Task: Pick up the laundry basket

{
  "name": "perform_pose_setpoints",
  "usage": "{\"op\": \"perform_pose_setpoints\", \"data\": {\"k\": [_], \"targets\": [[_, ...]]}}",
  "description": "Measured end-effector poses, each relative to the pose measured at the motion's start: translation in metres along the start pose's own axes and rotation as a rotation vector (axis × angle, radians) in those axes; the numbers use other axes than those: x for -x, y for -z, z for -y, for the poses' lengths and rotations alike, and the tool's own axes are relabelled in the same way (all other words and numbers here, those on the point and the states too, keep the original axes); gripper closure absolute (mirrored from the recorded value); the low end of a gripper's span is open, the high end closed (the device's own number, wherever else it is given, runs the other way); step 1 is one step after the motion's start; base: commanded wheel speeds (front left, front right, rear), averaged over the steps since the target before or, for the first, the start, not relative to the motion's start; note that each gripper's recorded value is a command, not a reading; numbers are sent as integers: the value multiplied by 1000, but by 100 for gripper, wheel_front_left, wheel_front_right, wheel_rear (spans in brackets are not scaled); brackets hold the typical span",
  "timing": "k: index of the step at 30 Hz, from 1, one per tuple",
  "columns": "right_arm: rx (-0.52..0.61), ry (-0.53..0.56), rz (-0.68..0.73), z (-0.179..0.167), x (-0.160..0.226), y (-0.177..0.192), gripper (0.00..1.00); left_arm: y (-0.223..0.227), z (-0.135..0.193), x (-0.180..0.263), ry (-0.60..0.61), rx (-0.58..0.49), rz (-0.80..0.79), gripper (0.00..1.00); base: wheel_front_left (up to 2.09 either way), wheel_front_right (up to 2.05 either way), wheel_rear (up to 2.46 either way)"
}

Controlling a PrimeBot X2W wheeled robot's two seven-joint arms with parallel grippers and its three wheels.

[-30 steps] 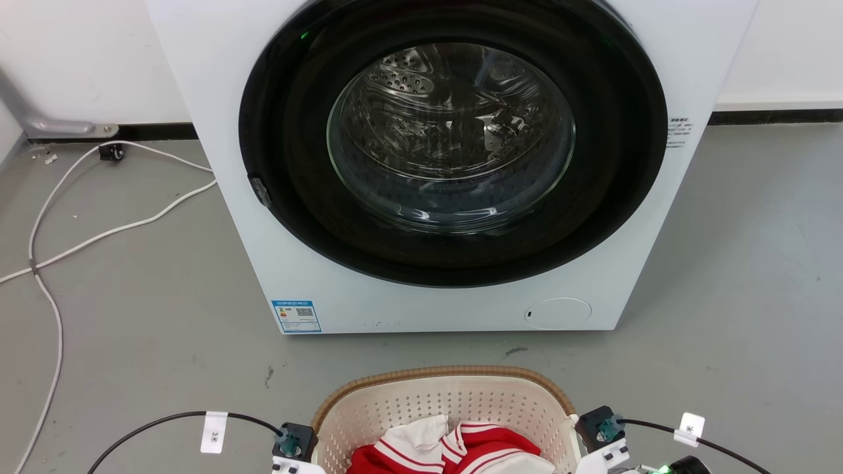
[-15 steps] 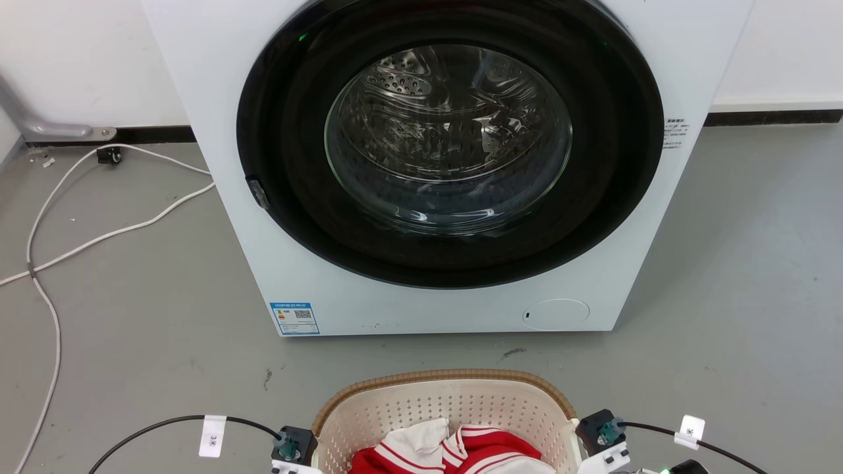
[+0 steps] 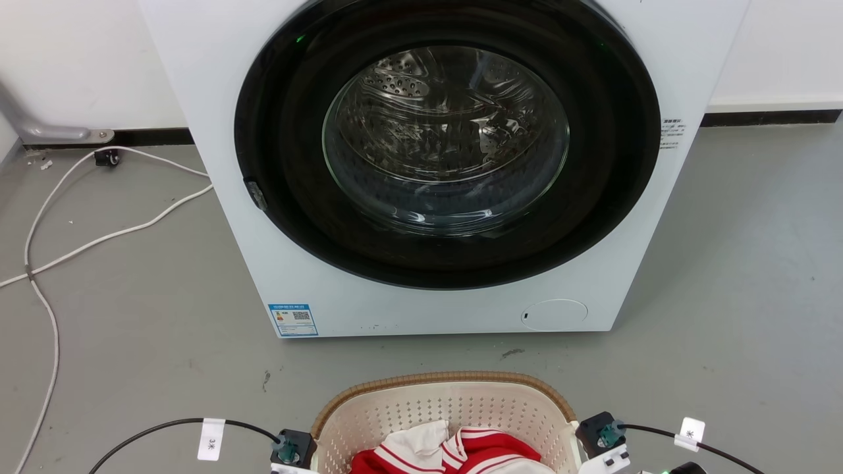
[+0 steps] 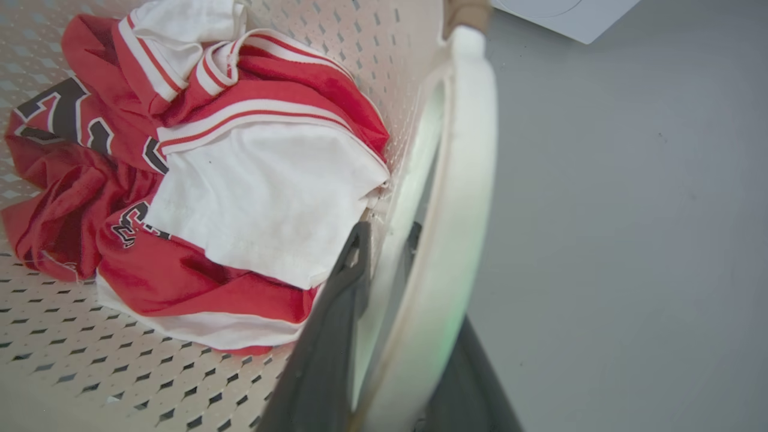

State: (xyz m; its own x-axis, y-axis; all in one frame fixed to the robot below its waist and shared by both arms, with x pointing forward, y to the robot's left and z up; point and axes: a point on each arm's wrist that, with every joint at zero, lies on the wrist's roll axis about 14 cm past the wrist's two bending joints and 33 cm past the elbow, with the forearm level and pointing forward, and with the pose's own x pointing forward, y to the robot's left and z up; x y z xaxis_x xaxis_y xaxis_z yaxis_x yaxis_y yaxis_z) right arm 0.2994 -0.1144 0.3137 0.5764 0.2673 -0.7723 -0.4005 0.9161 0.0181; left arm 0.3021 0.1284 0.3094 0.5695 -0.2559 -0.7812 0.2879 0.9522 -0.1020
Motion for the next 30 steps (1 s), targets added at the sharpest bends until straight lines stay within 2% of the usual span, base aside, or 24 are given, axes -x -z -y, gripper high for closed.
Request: {"op": "perform_pose_setpoints", "data": {"k": [30], "targets": [[-3, -4, 2, -1, 2, 2, 100, 1, 1, 1, 5, 1, 2, 100, 0, 0, 0]]}}
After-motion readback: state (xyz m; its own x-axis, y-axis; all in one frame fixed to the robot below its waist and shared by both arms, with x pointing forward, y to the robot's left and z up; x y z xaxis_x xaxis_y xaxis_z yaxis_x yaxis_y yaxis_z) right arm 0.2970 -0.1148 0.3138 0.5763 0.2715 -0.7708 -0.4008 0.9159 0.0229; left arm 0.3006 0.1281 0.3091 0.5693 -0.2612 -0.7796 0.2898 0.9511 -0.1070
